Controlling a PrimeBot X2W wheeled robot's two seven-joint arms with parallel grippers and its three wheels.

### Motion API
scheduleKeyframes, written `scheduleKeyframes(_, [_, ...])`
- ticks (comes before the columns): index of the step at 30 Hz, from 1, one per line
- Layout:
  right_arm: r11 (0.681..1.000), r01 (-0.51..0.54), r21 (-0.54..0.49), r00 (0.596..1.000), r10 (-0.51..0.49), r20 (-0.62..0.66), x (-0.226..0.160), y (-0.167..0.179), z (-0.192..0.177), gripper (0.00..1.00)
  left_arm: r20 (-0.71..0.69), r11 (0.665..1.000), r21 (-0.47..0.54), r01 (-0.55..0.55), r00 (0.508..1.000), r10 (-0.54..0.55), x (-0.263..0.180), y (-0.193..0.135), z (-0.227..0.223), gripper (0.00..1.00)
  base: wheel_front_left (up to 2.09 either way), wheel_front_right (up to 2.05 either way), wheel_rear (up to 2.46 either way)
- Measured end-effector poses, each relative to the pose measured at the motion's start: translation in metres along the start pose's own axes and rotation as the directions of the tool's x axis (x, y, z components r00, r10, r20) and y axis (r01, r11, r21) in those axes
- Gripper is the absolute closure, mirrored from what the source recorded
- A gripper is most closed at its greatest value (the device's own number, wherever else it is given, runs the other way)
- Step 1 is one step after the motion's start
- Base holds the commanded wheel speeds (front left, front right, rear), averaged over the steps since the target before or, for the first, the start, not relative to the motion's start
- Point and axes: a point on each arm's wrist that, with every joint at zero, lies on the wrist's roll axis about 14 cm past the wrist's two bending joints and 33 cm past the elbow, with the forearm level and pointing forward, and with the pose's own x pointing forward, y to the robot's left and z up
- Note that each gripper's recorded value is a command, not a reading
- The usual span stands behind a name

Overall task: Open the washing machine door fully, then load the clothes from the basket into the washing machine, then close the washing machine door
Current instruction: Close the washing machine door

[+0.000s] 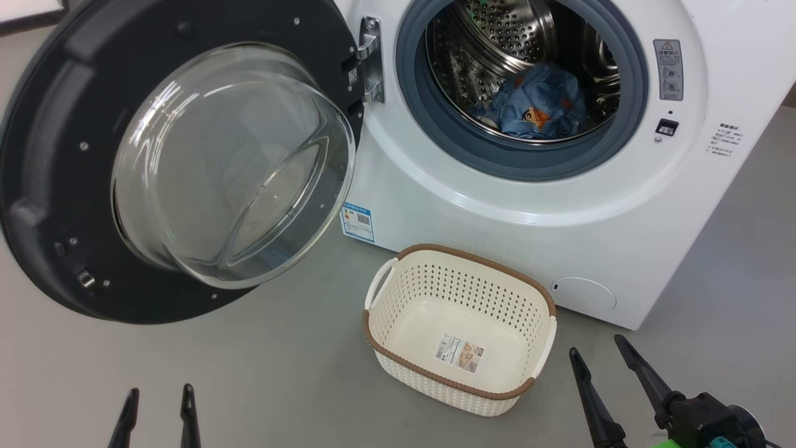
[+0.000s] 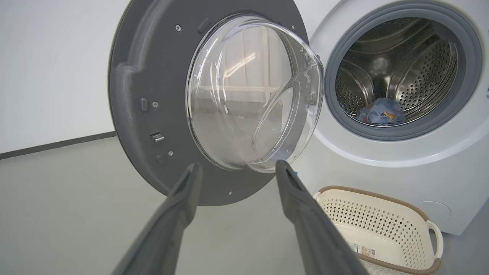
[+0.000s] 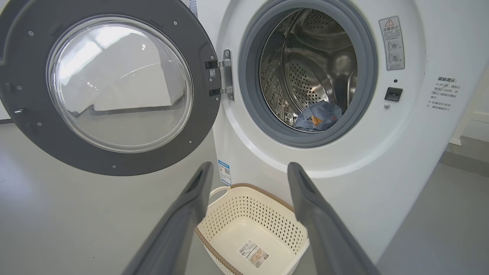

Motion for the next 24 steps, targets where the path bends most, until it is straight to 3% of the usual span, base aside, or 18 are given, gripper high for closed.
scheduleKeyframes(1, [1.000,0.000,0.000,1.000,0.000,0.000,0.000,0.000,0.000,0.00,0.001,1.000,0.000,0.000,1.000,0.000,0.000,0.000,0.000,0.42,0.00,0.00,0.00])
scheduleKeyframes(2, [1.000,0.001,-0.001,1.000,-0.001,0.000,0.000,0.000,0.000,0.00,0.001,1.000,-0.001,0.000,1.000,0.000,0.000,0.000,0.000,0.42,0.00,0.00,0.00])
scheduleKeyframes(3, [1.000,0.001,-0.001,1.000,-0.001,0.001,0.000,0.000,0.000,0.00,0.001,1.000,-0.001,0.001,1.000,-0.001,0.000,0.000,0.000,0.65,0.00,0.00,0.00])
scheduleKeyframes(4, [1.000,0.002,-0.001,1.000,-0.002,0.001,0.000,0.000,0.001,0.00,0.001,1.000,-0.002,0.002,1.000,-0.002,0.000,0.000,0.000,1.00,0.00,0.00,0.00])
scheduleKeyframes(15, [1.000,0.001,-0.001,1.000,-0.001,0.001,0.000,0.000,0.000,0.00,0.008,0.999,-0.025,0.034,0.999,-0.034,0.000,-0.006,0.002,1.00,0.00,0.00,0.00])
scheduleKeyframes(18, [1.000,-0.001,-0.002,1.000,0.001,0.001,0.000,0.000,0.000,0.00,0.048,0.986,-0.164,0.022,0.999,-0.014,0.004,-0.007,0.015,1.00,0.00,0.00,0.00])
scheduleKeyframes(19, [1.000,-0.001,-0.002,1.000,0.001,0.001,0.000,0.000,0.000,0.00,0.048,0.986,-0.164,0.022,0.999,-0.014,0.004,-0.007,0.015,1.00,0.00,0.00,0.00])
scheduleKeyframes(20, [1.000,-0.001,-0.002,1.000,0.001,0.001,0.000,0.000,0.001,0.00,0.083,0.942,-0.336,0.017,0.997,0.011,0.006,-0.005,0.026,1.00,0.00,0.00,0.00])
scheduleKeyframes(21, [1.000,-0.001,-0.002,1.000,0.001,0.001,0.000,0.000,0.001,0.00,0.083,0.942,-0.336,0.017,0.997,0.011,0.006,-0.005,0.026,1.00,0.00,0.00,0.00])
scheduleKeyframes(23, [1.000,0.000,-0.002,1.000,0.000,0.002,0.000,-0.001,0.001,0.00,0.122,0.867,-0.498,0.034,0.992,0.031,0.007,-0.001,0.037,1.00,0.00,0.00,0.00])
scheduleKeyframes(24, [1.000,0.000,-0.002,1.000,0.000,0.001,0.001,0.000,0.001,0.00,0.144,0.811,-0.583,0.045,0.988,0.049,0.009,0.004,0.043,1.00,0.00,0.00,0.00])
